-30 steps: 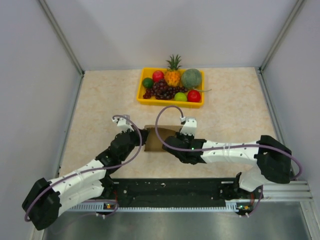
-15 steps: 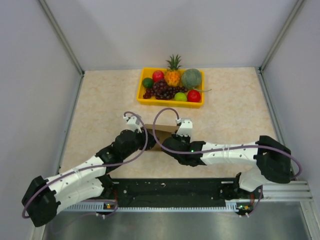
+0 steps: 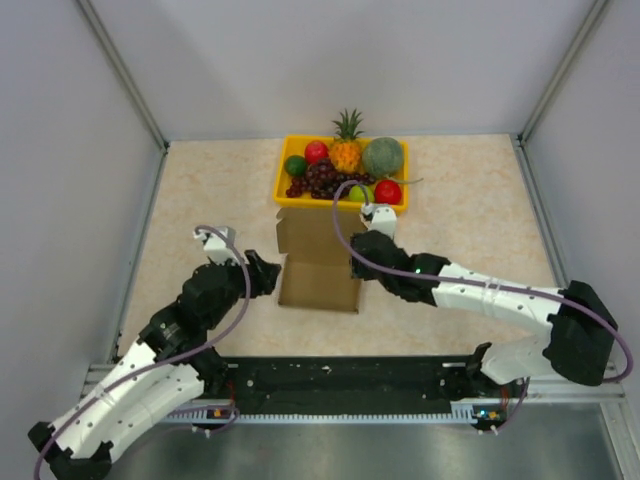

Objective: Fold the paper box

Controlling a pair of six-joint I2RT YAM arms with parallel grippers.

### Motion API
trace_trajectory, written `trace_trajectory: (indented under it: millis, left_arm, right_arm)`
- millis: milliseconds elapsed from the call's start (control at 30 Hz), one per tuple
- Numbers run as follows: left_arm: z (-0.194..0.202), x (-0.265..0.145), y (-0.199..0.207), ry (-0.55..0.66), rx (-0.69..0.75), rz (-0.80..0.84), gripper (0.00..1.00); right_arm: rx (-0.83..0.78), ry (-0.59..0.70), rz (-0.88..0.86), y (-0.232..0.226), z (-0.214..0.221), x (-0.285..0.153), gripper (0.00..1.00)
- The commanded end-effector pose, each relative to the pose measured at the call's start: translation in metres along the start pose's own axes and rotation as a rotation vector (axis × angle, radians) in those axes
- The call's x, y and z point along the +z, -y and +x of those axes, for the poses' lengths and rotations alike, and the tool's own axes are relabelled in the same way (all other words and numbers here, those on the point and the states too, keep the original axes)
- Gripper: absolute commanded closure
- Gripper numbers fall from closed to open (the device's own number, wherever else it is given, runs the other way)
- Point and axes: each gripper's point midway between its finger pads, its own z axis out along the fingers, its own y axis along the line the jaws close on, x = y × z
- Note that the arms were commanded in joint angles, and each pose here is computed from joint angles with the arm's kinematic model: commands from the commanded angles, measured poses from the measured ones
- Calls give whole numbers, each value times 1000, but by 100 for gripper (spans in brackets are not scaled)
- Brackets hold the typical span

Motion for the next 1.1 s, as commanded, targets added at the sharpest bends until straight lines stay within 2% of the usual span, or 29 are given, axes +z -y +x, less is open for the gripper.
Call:
trace_trajectory:
  millis: [0, 67, 200, 333, 367, 400, 467, 533, 700, 867, 1067]
  left_arm:
    - [-41, -6, -30, 50, 45, -138, 27]
    - [-45, 10, -44, -18, 3, -146, 23]
    - [-68, 42, -51, -57, 15, -17, 22]
    - [-79, 72, -38, -110, 121, 139, 26]
    - [-89, 76, -30, -88, 195, 203, 27]
    - [-81, 85, -26, -126, 192, 258, 27]
    - [-88, 95, -18, -114, 211, 328, 28]
    - [-83, 105, -21, -157, 206, 321, 29]
    - [-75, 123, -49, -200, 332, 242, 31]
    - [-66, 131, -46, -244, 361, 311, 32]
    - [-67, 140, -44, -248, 376, 335, 50]
  right_arm:
    - [-9, -23, -209, 7, -44, -11, 49]
    - [-70, -33, -327, 7, -54, -19, 45]
    - [-129, 44, -357, 38, -90, -26, 41]
    - [-126, -4, -557, 31, -98, -27, 38]
    - [-136, -24, -562, 30, -97, -20, 38]
    - [-158, -46, -566, 30, -93, -15, 39]
    - [-158, -77, -589, 27, -89, -10, 40]
    - [-165, -107, -600, 25, -84, 0, 41]
    - [-196, -122, -558, 31, -80, 16, 42]
    - [-218, -168, -553, 33, -71, 29, 46]
    - [-231, -200, -567, 26, -63, 39, 57]
